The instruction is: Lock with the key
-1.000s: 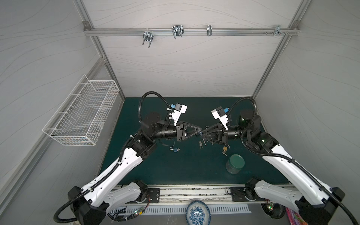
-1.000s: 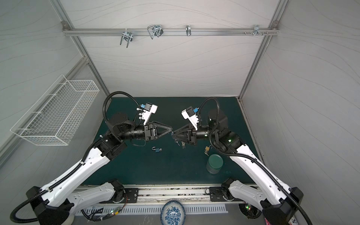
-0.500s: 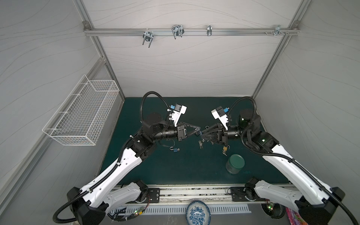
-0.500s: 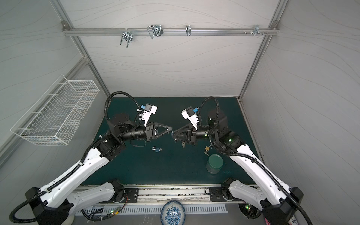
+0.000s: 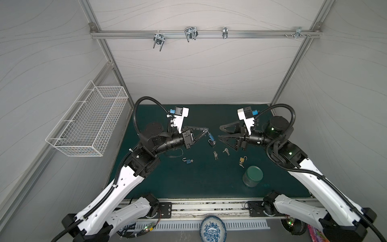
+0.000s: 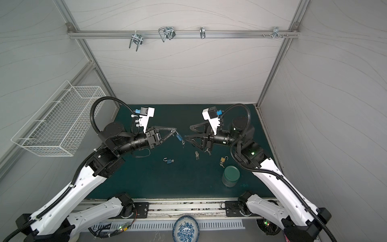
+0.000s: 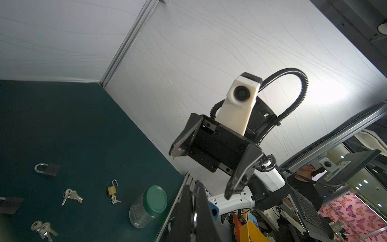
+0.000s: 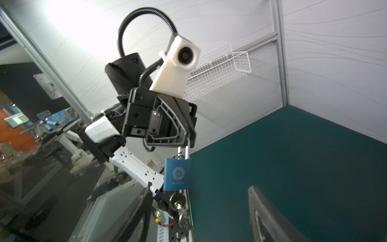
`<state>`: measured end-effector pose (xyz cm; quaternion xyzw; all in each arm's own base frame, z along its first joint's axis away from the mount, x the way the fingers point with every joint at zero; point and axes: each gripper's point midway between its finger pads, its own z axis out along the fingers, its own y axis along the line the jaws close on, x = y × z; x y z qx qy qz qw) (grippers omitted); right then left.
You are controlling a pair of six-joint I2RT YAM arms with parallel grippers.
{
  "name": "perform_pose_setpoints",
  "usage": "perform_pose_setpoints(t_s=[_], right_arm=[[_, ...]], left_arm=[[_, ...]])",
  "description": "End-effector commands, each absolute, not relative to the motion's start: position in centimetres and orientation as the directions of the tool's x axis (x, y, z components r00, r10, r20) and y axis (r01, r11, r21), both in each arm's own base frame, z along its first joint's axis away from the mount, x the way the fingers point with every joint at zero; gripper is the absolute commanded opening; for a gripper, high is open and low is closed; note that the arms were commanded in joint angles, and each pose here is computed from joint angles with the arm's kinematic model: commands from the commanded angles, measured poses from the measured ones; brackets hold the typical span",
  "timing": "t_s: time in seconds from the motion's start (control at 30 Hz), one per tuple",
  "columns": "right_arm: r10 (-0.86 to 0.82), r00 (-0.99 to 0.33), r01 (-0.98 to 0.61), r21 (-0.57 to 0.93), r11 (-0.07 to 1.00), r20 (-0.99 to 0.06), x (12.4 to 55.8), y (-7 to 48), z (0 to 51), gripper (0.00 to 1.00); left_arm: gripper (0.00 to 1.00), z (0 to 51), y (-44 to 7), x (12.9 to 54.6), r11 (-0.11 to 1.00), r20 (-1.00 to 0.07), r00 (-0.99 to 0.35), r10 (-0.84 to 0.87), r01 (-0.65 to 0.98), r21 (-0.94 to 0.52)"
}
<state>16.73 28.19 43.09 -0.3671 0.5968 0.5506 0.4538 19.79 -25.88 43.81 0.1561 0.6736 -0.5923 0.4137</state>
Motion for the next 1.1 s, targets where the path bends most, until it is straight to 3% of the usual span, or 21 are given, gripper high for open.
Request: perform_pose_setpoints(t_s=[0.0, 0.1, 0.27, 0.53, 0.63, 0.8, 1.07], right_arm=[[0.17, -0.331, -0.934, 0.348, 0.086, -0.928, 17.2, 28.3, 45.7, 0.67], [0.187, -0.363, -0.927, 0.374, 0.026, -0.913, 16.6, 28.8, 46.3, 0.61], [0.137, -0.371, -0.926, 0.377, 0.019, -0.919, 15.9, 29.8, 45.1, 0.51], [0.098, -0.376, -0.927, 0.374, -0.042, -0.921, 14.4, 31.1, 44.1, 0.48], [0.136, -0.317, -0.948, 0.319, -0.01, -0.939, 14.1, 30.9, 44.6, 0.51], [0.196, -0.112, -0.973, 0.147, 0.178, -0.974, 14.8, 30.9, 45.0, 0.57], [0.215, -0.088, -0.975, 0.128, 0.182, -0.973, 14.7, 31.5, 45.2, 0.52]], left_arm=[[0.0, 48.1, -25.4, 19.0, 0.181, -0.765, -0.543, -0.346, 0.761, -0.622], [0.0, 48.2, -25.6, 18.7, 0.161, -0.768, -0.543, -0.338, 0.771, -0.616], [0.0, 48.4, -25.6, 18.5, 0.146, -0.766, -0.543, -0.345, 0.775, -0.615], [0.0, 48.4, -25.4, 18.5, 0.144, -0.754, -0.555, -0.352, 0.764, -0.63], [0.0, 48.7, -25.3, 18.6, 0.141, -0.74, -0.565, -0.365, 0.752, -0.643], [0.0, 49.2, -25.0, 19.3, 0.141, -0.705, -0.576, -0.414, 0.724, -0.675], [0.0, 49.4, -24.9, 19.7, 0.12, -0.676, -0.587, -0.445, 0.71, -0.694]])
